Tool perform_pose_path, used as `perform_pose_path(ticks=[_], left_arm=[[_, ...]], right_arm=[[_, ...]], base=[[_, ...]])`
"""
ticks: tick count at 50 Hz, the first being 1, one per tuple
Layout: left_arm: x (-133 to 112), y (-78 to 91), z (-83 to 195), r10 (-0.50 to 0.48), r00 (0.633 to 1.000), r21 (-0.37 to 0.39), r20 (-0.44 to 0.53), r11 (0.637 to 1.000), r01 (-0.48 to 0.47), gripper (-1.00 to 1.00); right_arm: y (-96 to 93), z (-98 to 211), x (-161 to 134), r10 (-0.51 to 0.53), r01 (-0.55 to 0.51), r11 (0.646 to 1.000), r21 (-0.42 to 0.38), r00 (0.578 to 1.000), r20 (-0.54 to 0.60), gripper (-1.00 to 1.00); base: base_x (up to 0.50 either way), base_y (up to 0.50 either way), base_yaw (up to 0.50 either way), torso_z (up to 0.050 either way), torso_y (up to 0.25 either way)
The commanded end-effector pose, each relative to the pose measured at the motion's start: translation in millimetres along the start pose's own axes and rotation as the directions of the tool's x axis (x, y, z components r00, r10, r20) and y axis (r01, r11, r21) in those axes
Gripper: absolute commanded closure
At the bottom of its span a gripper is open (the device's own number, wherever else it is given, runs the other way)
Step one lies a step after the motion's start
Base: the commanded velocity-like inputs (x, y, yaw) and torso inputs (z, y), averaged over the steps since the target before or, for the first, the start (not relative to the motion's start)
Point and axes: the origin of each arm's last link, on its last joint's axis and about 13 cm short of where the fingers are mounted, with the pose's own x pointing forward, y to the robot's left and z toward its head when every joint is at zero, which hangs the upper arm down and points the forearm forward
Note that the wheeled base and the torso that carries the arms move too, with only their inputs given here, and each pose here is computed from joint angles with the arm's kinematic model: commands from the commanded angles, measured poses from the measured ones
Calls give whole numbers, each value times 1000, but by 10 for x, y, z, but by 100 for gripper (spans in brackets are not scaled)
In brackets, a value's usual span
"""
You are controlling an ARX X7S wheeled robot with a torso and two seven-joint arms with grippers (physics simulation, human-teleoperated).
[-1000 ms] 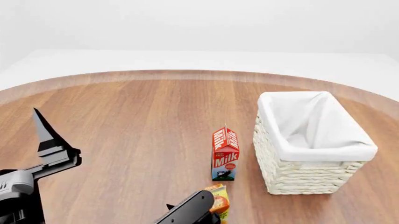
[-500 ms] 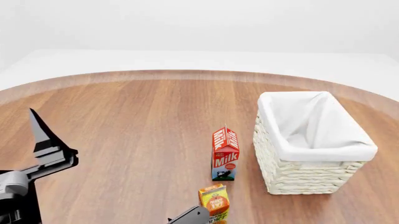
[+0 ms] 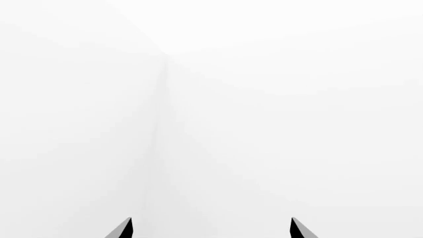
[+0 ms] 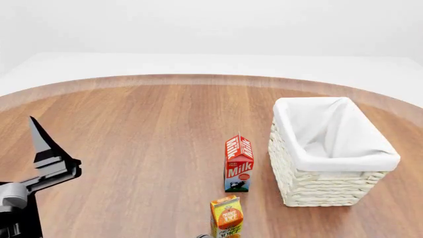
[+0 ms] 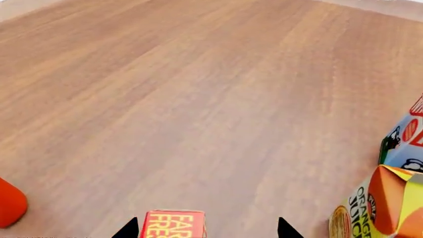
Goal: Pick up the cream cheese box and the butter, and put them in the basket.
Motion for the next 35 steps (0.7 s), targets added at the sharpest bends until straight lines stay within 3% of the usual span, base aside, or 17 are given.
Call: perform_pose_path(ticks=[1, 18, 29, 35], left_arm=[[4, 17, -4, -2, 1000, 14, 18, 1000, 1, -100], [10, 47, -9, 9, 1000, 14, 15, 1000, -9, -100], [21, 50, -28, 8, 1000, 11, 10, 1000, -8, -100], [18, 58, -24, 12, 1000, 11, 12, 1000, -12, -100]], right_arm=[[33, 57, 22, 19, -20, 1000, 17, 999, 29, -100], [105, 111, -6, 50, -50, 999, 11, 998, 31, -100], [128, -7, 88, 79, -68, 990, 121, 993, -90, -100], [153, -79, 96, 87, -69, 989, 131, 987, -134, -100]], base=[[0, 0, 0, 0, 0], [0, 0, 0, 0, 0], [0, 0, 0, 0, 0], [0, 0, 0, 0, 0]])
